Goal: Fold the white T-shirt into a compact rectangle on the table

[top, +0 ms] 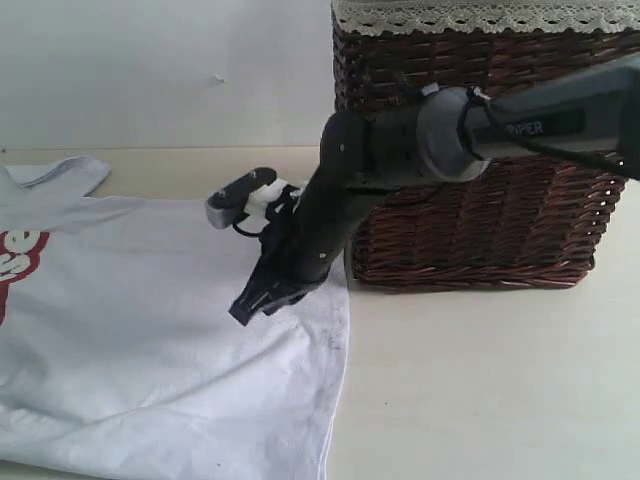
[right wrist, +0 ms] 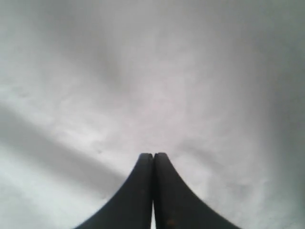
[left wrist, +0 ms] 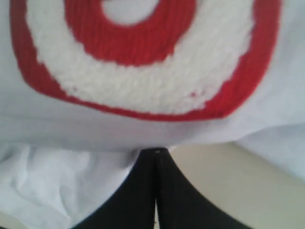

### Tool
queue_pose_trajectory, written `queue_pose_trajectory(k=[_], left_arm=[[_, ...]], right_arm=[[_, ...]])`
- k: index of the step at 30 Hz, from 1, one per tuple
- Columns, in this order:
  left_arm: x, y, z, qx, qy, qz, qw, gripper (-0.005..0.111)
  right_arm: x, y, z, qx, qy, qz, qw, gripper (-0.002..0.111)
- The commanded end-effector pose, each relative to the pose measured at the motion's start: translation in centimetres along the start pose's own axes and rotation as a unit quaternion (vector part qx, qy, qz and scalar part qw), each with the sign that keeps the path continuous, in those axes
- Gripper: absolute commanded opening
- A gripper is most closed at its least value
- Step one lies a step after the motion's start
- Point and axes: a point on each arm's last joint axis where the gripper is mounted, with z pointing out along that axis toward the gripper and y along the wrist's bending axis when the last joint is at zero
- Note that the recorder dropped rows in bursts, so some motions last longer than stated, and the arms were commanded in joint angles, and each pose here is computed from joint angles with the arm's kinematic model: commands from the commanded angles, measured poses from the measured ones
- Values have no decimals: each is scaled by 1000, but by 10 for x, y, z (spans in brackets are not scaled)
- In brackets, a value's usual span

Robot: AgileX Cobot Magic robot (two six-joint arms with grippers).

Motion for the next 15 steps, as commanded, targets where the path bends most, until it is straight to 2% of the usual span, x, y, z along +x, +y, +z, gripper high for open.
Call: queue_pose_trajectory(k=[1, 5, 8, 15], left_arm=[[-9, -4, -15, 42, -59, 4, 997, 0], [-18, -10, -29, 89, -128, 4, 988, 0], [-25, -12, -34, 104, -172, -7, 979, 0], [-38, -14, -44, 125, -227, -20, 966, 0]], right_arm=[[-21, 23, -47, -23, -53, -33, 998, 0], [-17, 42, -67, -30, -55, -52, 997, 0], [-10, 57, -70, -18, -72, -61, 995, 0], [18, 78, -32, -18, -4, -91, 996, 0]])
